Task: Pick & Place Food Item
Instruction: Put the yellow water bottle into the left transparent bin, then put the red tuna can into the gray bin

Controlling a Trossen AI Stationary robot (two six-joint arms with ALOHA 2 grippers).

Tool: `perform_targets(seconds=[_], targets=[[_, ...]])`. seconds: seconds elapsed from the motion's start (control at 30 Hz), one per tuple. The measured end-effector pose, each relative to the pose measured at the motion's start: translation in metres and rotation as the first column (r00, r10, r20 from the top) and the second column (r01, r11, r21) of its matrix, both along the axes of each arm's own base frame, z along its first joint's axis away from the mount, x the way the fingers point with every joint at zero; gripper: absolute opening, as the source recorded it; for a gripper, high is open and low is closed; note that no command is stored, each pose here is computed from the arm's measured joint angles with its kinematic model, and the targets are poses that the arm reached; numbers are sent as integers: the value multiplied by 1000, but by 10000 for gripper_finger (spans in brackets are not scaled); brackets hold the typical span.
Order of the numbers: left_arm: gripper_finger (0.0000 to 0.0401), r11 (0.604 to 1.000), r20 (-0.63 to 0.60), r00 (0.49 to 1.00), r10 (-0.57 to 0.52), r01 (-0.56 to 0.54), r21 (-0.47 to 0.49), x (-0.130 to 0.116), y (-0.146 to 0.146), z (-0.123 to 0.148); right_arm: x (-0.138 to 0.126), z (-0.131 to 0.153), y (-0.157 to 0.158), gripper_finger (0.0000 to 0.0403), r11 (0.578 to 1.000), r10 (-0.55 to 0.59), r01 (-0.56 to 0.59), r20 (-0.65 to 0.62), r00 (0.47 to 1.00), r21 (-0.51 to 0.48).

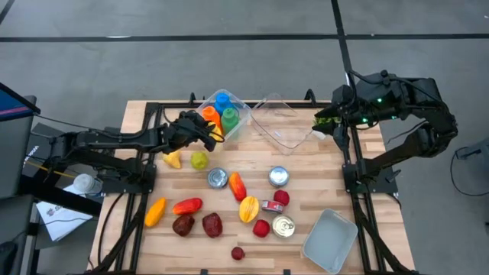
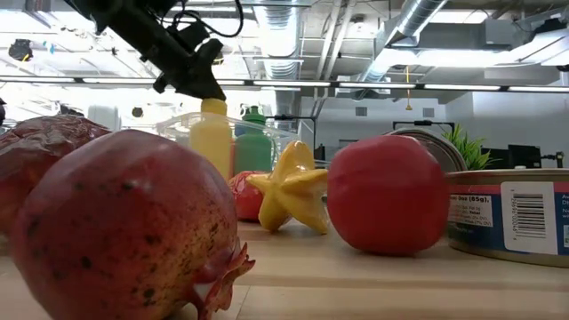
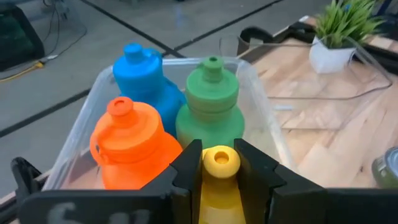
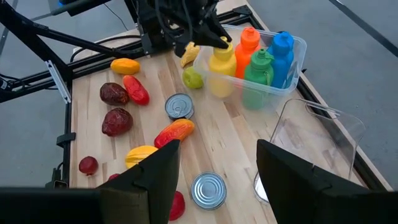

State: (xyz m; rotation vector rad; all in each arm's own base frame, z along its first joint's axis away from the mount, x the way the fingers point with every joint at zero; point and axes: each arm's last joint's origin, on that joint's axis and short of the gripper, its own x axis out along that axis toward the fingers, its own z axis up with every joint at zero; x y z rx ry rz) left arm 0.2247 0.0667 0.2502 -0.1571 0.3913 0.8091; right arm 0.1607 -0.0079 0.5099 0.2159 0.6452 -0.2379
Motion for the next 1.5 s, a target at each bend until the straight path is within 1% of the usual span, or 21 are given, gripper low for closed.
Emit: perform_targets(seconds=[0.17,0.4,0.6,0.77,0.83,0.9,1.03,1.2,1.3,1.4,1.5], targets=[[77,1000,5,1000,-1,1,2,5,1,-3,0,0,0,205,1000,0,0,0,1000,0],[118,1000,39,999,0,-1,10,5,1,1,0,0,0,205,1000,0,0,0,1000,0],[183,1000,42,999,-2,2,10,6,1,1,0,0,0,205,1000,0,0,0,1000,0],[250,998,62,996,-58,58,-10,5,-1,4,0,0,0,205,1000,0,0,0,1000,0],[271,997,80,994,-78,79,-11,3,-4,8,0,0,0,205,1000,0,0,-1,1000,0],[283,996,111,990,-93,93,-2,2,-8,15,0,0,0,207,1000,0,0,-1,1000,0],[288,993,176,977,-119,116,25,-4,-13,35,0,0,0,214,1000,0,0,-1,1000,1],[279,986,283,944,-168,158,57,-16,-22,65,0,0,0,219,1000,0,0,-1,1000,1],[275,969,344,906,-249,230,95,-25,-31,85,0,0,0,219,1000,1,-1,-1,1000,1],[273,932,398,844,-361,344,116,-33,-40,101,0,0,0,219,1000,0,0,-1,1000,1],[273,876,443,762,-472,460,142,-41,-53,114,0,0,0,219,1000,0,0,0,1000,5]])
